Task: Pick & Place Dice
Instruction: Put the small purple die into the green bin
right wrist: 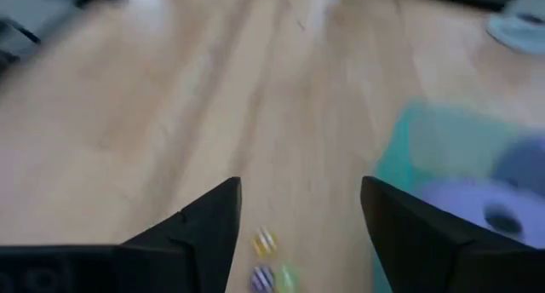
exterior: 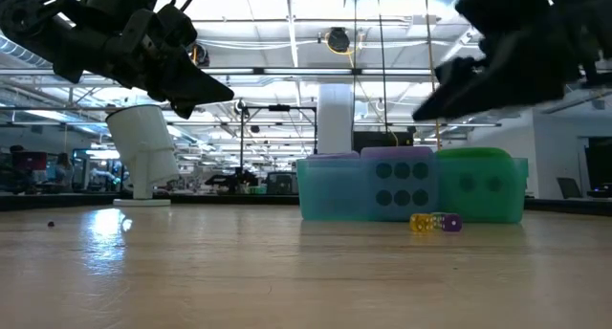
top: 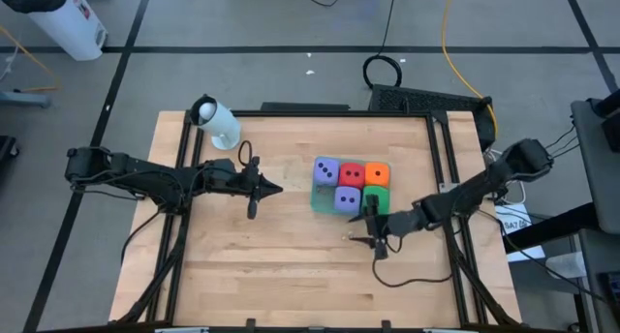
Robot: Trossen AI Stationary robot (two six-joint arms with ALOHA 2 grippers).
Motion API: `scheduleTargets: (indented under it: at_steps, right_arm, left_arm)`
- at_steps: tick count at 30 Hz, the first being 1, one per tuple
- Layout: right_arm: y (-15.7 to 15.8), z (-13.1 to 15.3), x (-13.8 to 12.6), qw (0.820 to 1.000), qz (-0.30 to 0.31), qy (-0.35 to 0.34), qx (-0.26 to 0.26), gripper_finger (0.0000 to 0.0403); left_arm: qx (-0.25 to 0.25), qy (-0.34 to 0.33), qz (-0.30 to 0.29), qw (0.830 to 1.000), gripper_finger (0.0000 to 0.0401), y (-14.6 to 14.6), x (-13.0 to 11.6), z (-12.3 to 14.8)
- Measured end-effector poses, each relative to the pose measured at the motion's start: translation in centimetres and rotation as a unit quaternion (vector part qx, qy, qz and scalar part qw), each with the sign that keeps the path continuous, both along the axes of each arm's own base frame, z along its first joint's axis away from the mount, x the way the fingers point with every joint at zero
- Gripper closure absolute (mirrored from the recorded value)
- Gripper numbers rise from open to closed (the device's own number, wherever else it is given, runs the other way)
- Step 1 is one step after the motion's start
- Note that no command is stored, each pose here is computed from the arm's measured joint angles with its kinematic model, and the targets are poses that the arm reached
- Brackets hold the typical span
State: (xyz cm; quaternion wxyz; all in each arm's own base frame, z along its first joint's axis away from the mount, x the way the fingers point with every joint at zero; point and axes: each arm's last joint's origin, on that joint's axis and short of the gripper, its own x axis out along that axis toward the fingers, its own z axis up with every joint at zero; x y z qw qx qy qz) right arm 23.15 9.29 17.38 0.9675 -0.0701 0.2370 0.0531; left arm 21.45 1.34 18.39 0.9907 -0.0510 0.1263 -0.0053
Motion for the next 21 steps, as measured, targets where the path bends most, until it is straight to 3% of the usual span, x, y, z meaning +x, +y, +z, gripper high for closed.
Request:
scheduleTargets:
  at_steps: [6, 13, 21]
  right_arm:
    - [1.2, -2.3, -0.2, 1.000, -0.001, 0.007, -0.025, 0.0176]
    - [1.5, -4.9, 0.4, 0.999, 0.008, 0.049, -0.015, 0.0165]
    - [1.2, -5.5, 0.6, 0.998, -0.011, 0.054, -0.019, 0.0167]
  left_arm:
    - [0.002, 0.000, 0.000, 1.000, 0.0380, 0.0, 0.0, 0.0]
    - [0.004, 0.000, -0.001, 1.000, 0.0380, 0.0, 0.0, 0.0]
    - [0.011, 0.000, -0.002, 1.000, 0.0380, 0.0, 0.0, 0.0]
